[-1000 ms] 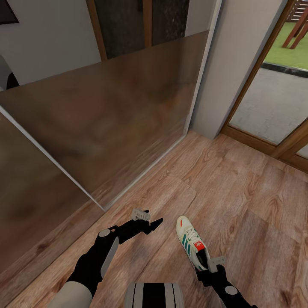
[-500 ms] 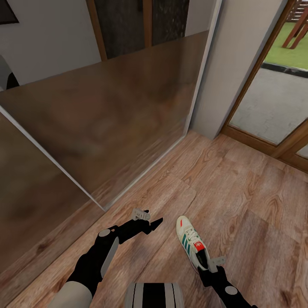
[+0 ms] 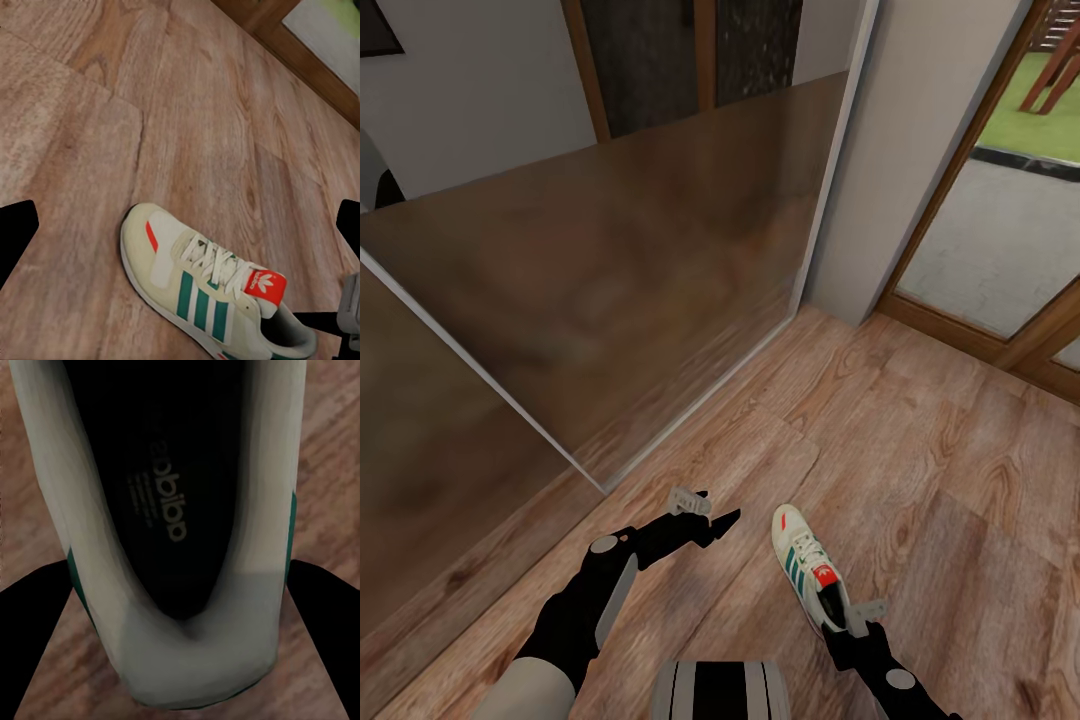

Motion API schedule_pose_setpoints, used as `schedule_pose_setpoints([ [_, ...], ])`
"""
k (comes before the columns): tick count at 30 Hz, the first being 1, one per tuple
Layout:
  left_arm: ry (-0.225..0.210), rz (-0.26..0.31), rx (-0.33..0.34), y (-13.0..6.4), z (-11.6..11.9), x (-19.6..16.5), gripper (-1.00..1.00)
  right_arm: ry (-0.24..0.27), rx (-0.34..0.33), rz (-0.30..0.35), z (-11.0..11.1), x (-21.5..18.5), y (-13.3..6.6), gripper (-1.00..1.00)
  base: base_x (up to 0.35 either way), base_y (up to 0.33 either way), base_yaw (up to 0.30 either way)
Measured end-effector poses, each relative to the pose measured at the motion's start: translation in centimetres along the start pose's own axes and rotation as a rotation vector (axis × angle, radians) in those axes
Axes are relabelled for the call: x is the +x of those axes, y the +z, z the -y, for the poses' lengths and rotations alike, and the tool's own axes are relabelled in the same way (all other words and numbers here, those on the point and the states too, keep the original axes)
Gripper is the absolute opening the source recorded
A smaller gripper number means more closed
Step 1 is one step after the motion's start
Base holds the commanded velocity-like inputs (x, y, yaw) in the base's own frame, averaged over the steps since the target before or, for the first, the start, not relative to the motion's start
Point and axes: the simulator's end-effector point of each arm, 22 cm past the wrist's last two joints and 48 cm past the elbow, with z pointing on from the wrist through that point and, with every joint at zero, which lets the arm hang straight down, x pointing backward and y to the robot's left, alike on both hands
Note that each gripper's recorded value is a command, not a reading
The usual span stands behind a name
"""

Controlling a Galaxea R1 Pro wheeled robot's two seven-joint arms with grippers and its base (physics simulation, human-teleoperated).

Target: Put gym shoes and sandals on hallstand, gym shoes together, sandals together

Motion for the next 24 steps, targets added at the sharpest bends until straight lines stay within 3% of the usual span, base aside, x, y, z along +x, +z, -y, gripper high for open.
schedule_pose_setpoints([
  [24,0.067,0.060,0.009,-1.3,2.2,-4.7,1.00,-0.011,0.016,0.121,0.8,-5.1,-1.8,-1.00,0.000,0.000,0.000],
])
